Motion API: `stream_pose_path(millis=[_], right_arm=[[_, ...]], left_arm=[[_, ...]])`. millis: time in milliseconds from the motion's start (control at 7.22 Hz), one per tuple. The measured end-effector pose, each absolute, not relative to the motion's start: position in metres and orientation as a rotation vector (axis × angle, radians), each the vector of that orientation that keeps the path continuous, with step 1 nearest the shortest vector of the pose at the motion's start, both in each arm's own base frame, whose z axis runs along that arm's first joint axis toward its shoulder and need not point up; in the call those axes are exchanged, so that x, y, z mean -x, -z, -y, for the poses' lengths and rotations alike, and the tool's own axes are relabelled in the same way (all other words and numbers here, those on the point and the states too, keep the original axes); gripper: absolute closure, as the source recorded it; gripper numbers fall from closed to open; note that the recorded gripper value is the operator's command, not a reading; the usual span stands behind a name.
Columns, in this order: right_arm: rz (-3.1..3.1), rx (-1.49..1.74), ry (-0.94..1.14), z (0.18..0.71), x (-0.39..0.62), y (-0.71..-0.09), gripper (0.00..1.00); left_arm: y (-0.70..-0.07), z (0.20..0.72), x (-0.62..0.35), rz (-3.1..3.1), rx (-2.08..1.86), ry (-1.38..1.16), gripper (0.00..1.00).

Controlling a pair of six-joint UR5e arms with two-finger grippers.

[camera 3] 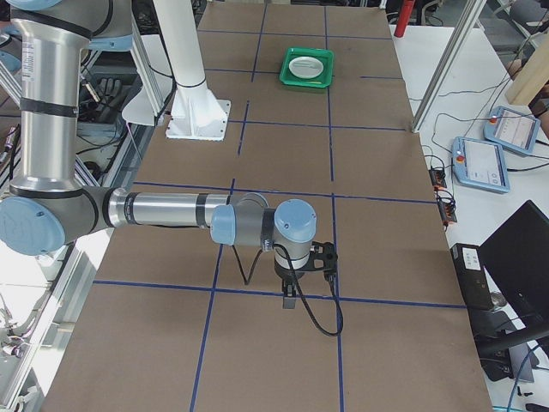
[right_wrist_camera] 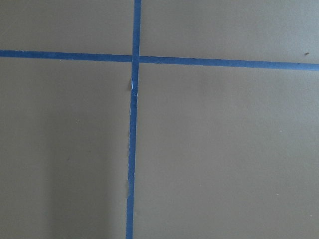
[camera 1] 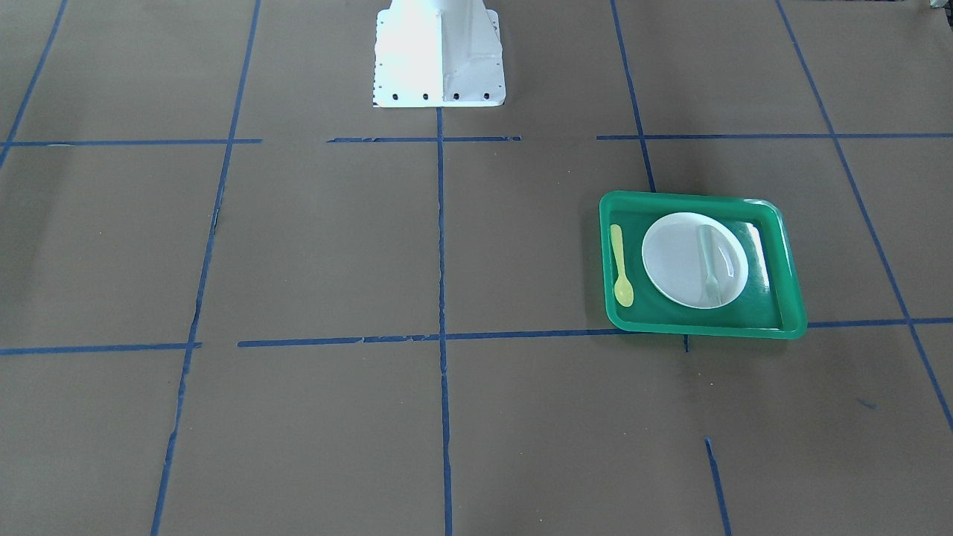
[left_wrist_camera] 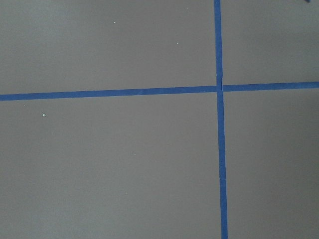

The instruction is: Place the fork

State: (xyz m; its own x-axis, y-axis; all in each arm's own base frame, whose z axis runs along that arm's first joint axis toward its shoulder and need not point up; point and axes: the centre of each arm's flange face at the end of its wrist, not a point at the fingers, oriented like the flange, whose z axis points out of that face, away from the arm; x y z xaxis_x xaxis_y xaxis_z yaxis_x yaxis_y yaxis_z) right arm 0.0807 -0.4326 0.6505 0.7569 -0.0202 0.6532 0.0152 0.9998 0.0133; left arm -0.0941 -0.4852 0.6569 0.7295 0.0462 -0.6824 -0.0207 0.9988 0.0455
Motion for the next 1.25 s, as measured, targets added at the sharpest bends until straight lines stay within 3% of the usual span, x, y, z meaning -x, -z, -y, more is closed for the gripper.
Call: stream_pose_path(millis=[554,1246], right_arm=[[0.712,-0.008,0.02,0.433,-0.081,-0.65,0.0],[0.712,-0.009,0.02,0.433,-0.081,-0.65,0.0]], left_arm=[[-0.646,0.492,0.089,-0.752,-0.06,-0.059,0.0],[-0.509,0.502,-0.074,-0.81,-0.105,-0.082,0.0]])
